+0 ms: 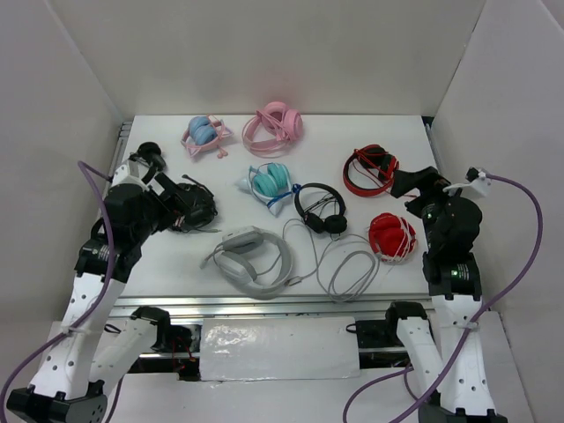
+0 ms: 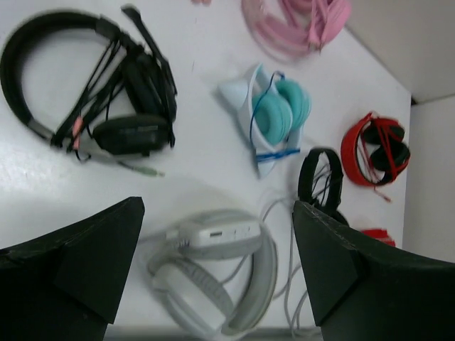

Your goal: Wrap the headphones

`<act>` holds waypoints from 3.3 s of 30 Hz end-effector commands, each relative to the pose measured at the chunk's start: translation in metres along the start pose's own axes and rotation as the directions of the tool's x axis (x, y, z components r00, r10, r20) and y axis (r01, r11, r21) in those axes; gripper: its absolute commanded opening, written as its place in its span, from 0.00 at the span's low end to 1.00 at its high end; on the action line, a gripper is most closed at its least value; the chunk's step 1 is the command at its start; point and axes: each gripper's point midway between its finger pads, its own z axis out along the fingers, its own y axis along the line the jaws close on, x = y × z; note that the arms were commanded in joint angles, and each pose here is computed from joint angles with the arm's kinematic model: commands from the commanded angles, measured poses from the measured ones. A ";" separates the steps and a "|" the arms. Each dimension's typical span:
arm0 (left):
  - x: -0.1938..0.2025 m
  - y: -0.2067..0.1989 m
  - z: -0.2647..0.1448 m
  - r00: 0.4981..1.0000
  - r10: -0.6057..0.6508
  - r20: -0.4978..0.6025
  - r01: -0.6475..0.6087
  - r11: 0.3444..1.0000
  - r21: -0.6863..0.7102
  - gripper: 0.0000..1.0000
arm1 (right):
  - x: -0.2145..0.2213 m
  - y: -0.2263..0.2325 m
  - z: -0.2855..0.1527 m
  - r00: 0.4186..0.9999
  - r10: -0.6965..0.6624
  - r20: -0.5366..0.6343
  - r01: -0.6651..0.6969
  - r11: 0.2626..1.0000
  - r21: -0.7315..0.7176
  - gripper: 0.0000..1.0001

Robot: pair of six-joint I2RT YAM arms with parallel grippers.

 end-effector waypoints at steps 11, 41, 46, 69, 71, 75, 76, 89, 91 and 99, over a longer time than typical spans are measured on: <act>0.070 0.041 -0.011 0.984 -0.040 -0.175 0.019 0.992 -0.121 0.99 | 0.114 0.102 -0.026 0.825 -0.356 -0.439 0.087 0.847 -0.524 1.00; 0.075 0.058 -0.026 0.979 0.019 -0.203 -0.057 0.982 -0.179 0.99 | 0.375 0.133 -0.014 0.497 -0.621 -0.607 0.289 0.777 -0.559 0.00; 0.076 0.044 -0.020 0.966 0.058 -0.250 -0.090 0.989 -0.121 0.99 | 0.329 0.165 -0.019 0.626 -0.520 -0.581 0.203 0.828 -0.523 0.00; 0.054 -0.078 0.010 0.991 -0.091 -0.100 0.095 0.995 0.030 0.99 | 0.252 0.245 0.021 0.866 0.062 -0.496 -0.013 0.995 0.102 0.00; 0.075 -0.088 0.013 0.992 -0.021 -0.124 0.018 1.000 -0.023 0.99 | 0.257 0.240 0.022 0.867 0.057 -0.494 0.005 0.992 0.123 0.00; 0.071 -0.107 0.010 0.999 -0.015 -0.032 0.011 0.993 -0.118 0.99 | 0.257 0.238 0.021 0.860 0.088 -0.503 -0.030 0.992 0.123 0.00; 0.075 -0.106 0.016 1.000 -0.004 -0.018 0.002 0.989 -0.147 0.99 | 0.255 0.236 0.021 0.861 0.098 -0.499 -0.039 0.991 0.126 0.00; 0.077 -0.085 0.011 0.982 -0.159 0.097 0.179 0.953 -0.245 0.99 | 0.210 0.233 0.019 0.879 0.290 -0.378 -0.257 0.957 0.135 0.00; 0.071 -0.092 0.014 0.977 -0.181 0.111 0.202 0.954 -0.222 0.99 | 0.205 0.233 0.018 0.878 0.299 -0.374 -0.270 0.954 0.129 0.00; 0.063 -0.093 0.027 0.984 -0.117 0.136 0.148 0.956 -0.252 0.99 | 0.178 0.249 0.007 0.924 0.235 -0.301 -0.251 0.968 -0.016 0.00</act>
